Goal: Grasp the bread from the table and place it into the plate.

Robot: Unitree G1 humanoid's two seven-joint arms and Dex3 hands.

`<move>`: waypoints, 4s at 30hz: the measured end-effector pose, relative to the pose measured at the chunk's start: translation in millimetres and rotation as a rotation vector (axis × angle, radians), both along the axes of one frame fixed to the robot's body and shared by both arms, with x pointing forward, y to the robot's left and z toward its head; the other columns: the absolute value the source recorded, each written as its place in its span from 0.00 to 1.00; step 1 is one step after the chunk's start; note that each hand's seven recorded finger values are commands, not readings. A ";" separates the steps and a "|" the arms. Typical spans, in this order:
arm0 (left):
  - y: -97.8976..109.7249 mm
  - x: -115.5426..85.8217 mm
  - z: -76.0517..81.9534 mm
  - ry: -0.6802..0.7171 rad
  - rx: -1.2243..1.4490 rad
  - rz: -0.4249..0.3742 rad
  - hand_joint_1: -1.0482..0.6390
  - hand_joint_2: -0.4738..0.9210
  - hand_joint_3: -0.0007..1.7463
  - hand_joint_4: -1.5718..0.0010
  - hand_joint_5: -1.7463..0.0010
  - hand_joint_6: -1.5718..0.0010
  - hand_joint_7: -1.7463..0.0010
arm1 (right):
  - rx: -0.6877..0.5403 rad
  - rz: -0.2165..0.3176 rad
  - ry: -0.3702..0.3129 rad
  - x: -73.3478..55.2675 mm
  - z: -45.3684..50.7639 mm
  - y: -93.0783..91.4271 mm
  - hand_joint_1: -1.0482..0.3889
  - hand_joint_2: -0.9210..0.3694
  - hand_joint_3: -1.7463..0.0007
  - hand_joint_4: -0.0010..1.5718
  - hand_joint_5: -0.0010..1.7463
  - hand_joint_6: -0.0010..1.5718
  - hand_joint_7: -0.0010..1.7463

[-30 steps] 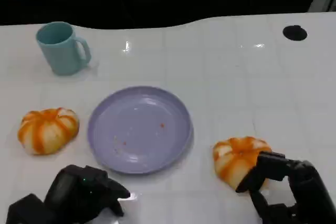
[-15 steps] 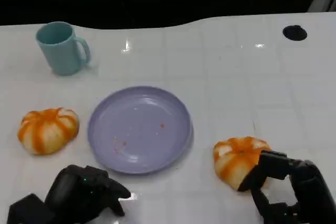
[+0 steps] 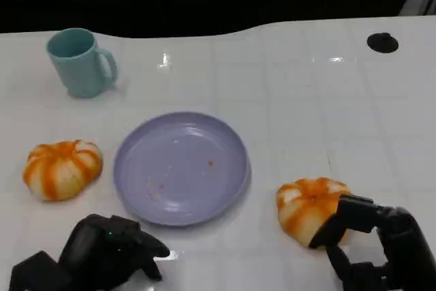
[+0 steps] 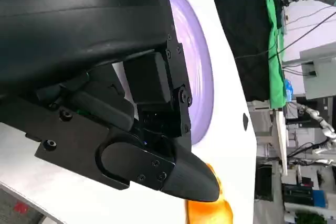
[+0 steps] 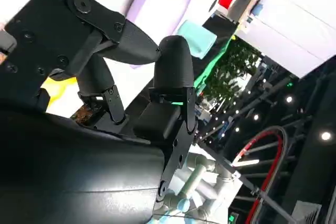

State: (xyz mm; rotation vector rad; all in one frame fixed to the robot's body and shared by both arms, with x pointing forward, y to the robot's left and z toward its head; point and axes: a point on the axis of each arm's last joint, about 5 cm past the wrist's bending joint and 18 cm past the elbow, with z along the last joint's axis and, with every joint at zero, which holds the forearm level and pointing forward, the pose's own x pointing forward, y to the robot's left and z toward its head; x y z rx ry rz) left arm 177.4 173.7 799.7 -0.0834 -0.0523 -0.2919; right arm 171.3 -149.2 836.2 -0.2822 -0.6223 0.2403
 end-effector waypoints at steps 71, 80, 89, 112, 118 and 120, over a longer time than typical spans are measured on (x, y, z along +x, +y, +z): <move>-5.6 -0.6 2.4 -0.018 0.013 -0.005 0.00 1.00 0.06 0.18 0.41 0.02 0.84 | -0.870 -0.098 0.151 55.1 25.7 3.9 0.50 0.22 0.43 0.54 1.00 0.50 0.71; -5.7 -0.6 2.4 -0.018 0.013 -0.003 0.00 1.00 0.06 0.18 0.41 0.02 0.84 | -0.761 -0.176 0.079 53.9 13.7 8.5 0.51 0.26 0.39 0.53 1.00 0.39 1.00; -5.7 -0.7 2.3 -0.017 0.013 -0.003 0.00 1.00 0.06 0.18 0.41 0.02 0.84 | -0.622 -0.190 -0.003 53.1 17.1 17.4 0.53 0.32 0.34 0.56 1.00 0.39 1.00; -7.5 -1.7 1.1 -0.015 0.014 -0.012 0.00 1.00 0.06 0.18 0.41 0.02 0.84 | -0.448 -0.046 -0.096 77.9 52.2 82.7 0.70 0.52 0.21 0.62 1.00 0.54 0.89; -7.5 -2.0 0.8 -0.014 0.013 -0.012 0.00 1.00 0.04 0.17 0.42 0.02 0.83 | -0.452 -0.016 -0.099 84.8 53.9 102.4 0.70 0.52 0.18 0.64 1.00 0.54 0.92; -7.3 -2.0 0.6 -0.010 0.008 -0.016 0.00 1.00 0.03 0.17 0.42 0.02 0.84 | -0.452 -0.013 -0.110 87.7 54.3 110.3 0.71 0.54 0.18 0.64 1.00 0.52 0.95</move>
